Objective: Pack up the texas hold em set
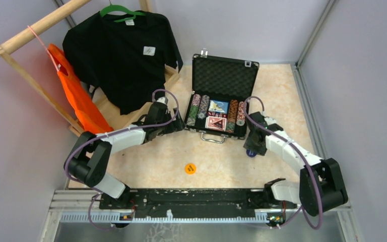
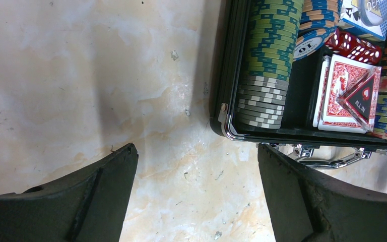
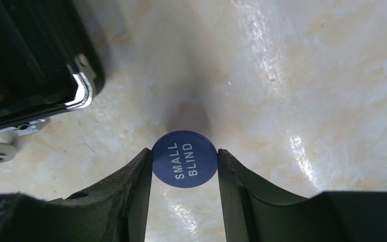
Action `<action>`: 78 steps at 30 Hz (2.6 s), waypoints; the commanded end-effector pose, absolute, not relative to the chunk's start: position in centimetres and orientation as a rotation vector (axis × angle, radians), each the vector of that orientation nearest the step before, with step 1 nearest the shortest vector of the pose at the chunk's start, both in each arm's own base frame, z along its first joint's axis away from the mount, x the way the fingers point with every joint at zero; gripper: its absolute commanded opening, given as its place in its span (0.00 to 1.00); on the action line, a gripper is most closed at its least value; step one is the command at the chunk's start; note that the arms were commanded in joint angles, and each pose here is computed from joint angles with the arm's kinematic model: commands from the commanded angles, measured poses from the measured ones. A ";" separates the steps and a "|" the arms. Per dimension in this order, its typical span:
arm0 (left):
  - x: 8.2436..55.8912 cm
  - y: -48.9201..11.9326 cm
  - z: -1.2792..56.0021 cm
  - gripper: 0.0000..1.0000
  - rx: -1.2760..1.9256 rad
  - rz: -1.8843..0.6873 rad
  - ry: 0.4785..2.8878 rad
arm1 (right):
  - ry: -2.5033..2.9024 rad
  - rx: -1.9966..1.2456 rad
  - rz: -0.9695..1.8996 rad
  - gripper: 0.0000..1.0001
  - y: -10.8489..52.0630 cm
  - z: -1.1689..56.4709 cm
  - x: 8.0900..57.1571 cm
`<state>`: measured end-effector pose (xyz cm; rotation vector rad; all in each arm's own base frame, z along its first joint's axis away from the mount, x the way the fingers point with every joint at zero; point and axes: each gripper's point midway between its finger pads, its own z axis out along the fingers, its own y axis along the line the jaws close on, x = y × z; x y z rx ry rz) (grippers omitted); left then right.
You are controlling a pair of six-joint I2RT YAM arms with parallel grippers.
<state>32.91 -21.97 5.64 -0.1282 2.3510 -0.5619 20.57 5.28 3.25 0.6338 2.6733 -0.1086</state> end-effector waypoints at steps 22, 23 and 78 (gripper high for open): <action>34.0 -21.9 6.4 0.94 -0.124 -0.546 2.317 | 2.608 0.388 -0.011 0.49 10.6 8.6 32.6; 34.0 -21.8 6.4 0.94 -0.124 -0.542 2.317 | 2.613 0.384 -0.004 0.52 10.8 8.4 32.4; 33.1 -23.1 7.1 0.93 -0.119 -0.633 2.323 | 2.693 -0.077 0.071 0.68 16.3 2.0 14.6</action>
